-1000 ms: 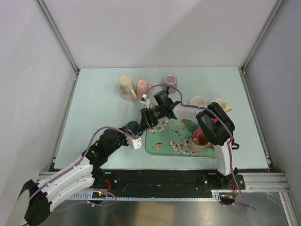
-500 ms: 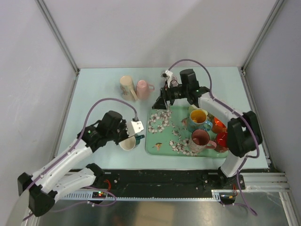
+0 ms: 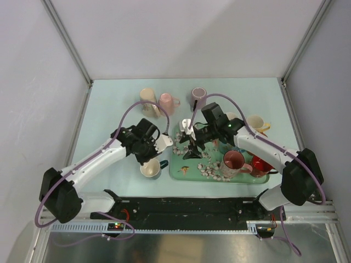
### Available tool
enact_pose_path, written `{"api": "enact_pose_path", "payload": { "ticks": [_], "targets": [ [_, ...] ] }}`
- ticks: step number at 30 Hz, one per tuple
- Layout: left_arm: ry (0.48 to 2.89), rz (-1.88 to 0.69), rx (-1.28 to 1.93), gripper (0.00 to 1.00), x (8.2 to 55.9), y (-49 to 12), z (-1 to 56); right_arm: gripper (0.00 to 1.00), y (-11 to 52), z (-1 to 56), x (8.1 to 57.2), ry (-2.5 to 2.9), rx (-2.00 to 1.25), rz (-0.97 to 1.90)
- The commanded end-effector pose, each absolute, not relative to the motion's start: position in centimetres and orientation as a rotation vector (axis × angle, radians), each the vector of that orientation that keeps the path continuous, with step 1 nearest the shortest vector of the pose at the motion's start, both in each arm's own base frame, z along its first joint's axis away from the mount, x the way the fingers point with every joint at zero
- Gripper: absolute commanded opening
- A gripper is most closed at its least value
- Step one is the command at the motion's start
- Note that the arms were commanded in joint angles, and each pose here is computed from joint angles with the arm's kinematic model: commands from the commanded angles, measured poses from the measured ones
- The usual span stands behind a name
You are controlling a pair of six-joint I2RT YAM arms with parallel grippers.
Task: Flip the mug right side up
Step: Turn over the cup at the center of the board.
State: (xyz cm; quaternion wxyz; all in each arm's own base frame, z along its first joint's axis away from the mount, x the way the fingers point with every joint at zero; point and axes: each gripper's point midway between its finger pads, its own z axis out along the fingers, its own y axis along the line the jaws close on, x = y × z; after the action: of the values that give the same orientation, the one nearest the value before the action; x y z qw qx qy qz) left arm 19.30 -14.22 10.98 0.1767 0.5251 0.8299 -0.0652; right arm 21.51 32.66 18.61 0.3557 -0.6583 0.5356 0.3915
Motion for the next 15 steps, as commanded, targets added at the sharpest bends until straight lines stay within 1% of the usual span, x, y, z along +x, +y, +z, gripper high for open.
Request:
{"api": "enact_pose_path", "payload": {
  "ticks": [1, 4, 6, 8, 9, 11, 13, 15],
  "targets": [
    [2.362, -0.181, 1.444, 0.00, 20.5, -14.9, 12.0, 0.75, 32.3, 17.5, 21.2, 1.295, -1.802, 0.940],
    [2.400, -0.173, 1.434, 0.00, 20.7, -15.0, 11.5, 0.75, 32.0, 16.5, 20.6, 1.287, -1.848, 0.934],
    [2.431, -0.172, 1.431, 0.04, 20.9, -15.2, 11.2, 0.75, 32.0, 16.0, 20.1, 1.268, -1.884, 0.926],
    [2.449, -0.177, 1.418, 0.18, 21.1, -15.4, 11.4, 0.75, 32.2, 15.8, 19.8, 1.251, -1.906, 0.917],
    [2.453, -0.182, 1.404, 0.29, 21.2, -15.5, 11.8, 0.75, 32.4, 15.7, 19.6, 1.243, -1.913, 0.916],
    [2.433, -0.201, 1.375, 0.45, 21.4, -15.9, 13.1, 0.76, 32.6, 15.7, 19.4, 1.240, -1.915, 0.921],
    [2.406, -0.213, 1.347, 0.57, 21.6, -16.1, 14.4, 0.76, 33.0, 15.7, 19.2, 1.242, -1.911, 0.931],
    [2.382, -0.219, 1.321, 0.65, 21.7, -16.0, 15.8, 0.76, 33.3, 15.5, 19.1, 1.248, -1.910, 0.942]
  ]
}}
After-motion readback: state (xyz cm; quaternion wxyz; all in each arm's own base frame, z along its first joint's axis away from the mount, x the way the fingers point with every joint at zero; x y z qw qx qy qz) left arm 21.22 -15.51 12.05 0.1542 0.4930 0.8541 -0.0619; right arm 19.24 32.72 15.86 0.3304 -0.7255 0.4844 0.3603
